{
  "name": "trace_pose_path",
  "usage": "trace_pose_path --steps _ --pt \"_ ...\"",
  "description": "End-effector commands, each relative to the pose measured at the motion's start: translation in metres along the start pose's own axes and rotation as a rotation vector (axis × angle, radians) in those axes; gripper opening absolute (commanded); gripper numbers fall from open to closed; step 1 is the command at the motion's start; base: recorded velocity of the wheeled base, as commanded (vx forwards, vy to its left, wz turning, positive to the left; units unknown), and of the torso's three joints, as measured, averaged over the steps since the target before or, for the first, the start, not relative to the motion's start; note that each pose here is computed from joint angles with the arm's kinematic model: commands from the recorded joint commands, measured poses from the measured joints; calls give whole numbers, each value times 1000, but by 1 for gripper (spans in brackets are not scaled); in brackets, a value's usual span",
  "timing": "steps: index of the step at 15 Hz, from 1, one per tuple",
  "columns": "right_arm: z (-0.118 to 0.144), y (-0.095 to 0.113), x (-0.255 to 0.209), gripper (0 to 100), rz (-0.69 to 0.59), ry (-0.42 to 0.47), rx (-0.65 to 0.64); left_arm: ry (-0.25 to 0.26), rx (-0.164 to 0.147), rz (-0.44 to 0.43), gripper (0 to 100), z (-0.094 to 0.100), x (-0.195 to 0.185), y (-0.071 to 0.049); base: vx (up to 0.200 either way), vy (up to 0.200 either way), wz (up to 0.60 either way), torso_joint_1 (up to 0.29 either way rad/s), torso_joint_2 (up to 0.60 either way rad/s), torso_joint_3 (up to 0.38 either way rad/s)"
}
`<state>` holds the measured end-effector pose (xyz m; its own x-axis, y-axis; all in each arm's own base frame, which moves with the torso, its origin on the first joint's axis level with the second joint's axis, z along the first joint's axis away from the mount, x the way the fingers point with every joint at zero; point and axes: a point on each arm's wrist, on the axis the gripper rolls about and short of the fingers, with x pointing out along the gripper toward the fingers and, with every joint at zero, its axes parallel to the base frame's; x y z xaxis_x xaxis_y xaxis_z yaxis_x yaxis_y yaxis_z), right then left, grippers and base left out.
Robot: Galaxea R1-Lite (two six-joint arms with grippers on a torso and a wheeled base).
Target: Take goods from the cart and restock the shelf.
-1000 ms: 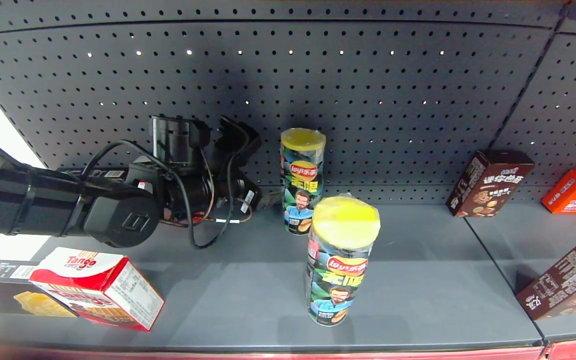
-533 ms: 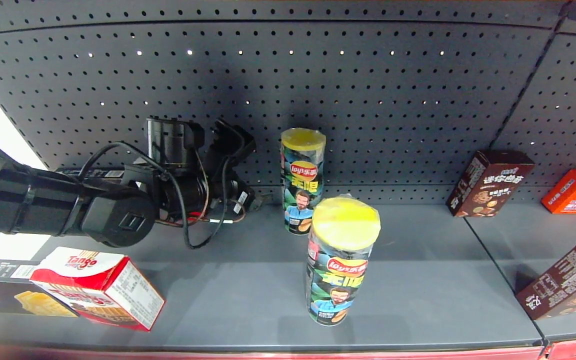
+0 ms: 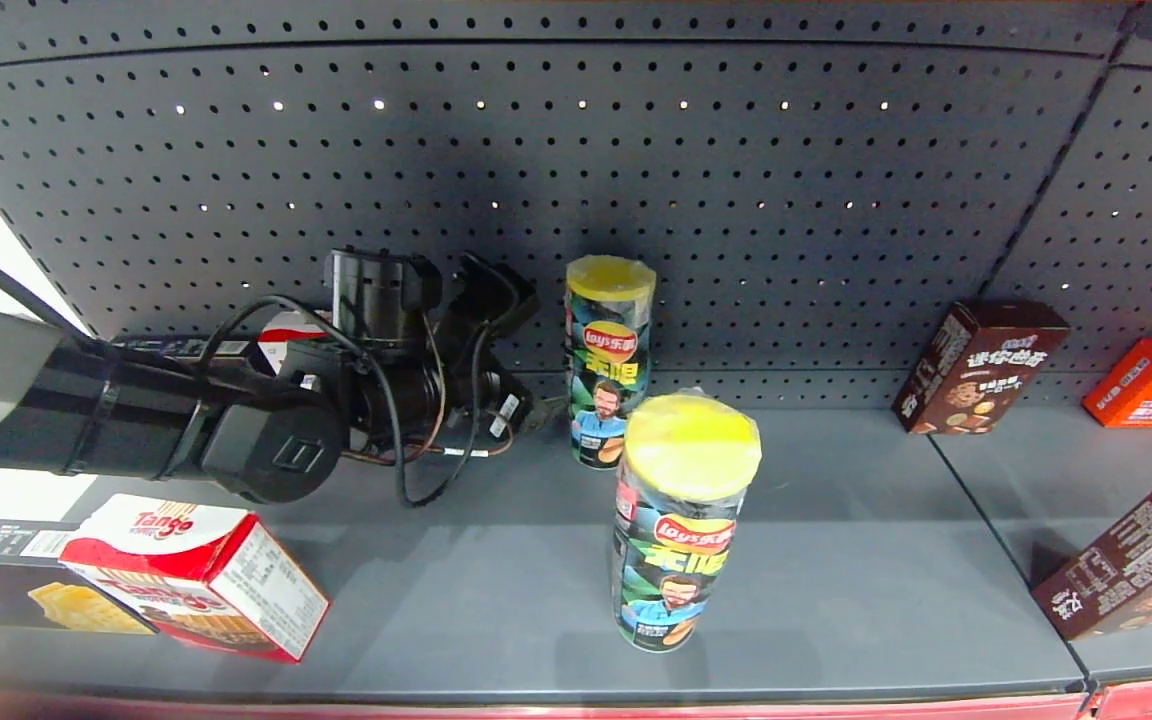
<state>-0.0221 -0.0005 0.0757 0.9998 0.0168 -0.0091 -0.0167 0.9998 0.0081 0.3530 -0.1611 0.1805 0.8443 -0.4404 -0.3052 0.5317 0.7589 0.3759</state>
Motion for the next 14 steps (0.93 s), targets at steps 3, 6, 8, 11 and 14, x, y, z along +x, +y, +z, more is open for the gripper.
trace_pose_path --steps 3,6,8,11,14 --pt "0 0 0 100 0 2 0 -14 3 -10 100 1 4 -7 0 0 0 0 0 0" --pt "0 0 0 100 -1 2 0 -14 5 -20 100 1 6 -11 0 0 0 0 0 0" --pt "0 0 0 100 2 2 0 -9 4 -22 100 0 6 -12 0 0 0 0 0 0" --pt "0 0 0 100 2 2 1 6 1 -24 100 -5 3 -12 0 0 0 0 0 0" --pt "0 0 0 100 -1 2 0 10 -3 -26 100 -6 -8 -12 0 0 0 0 0 0"
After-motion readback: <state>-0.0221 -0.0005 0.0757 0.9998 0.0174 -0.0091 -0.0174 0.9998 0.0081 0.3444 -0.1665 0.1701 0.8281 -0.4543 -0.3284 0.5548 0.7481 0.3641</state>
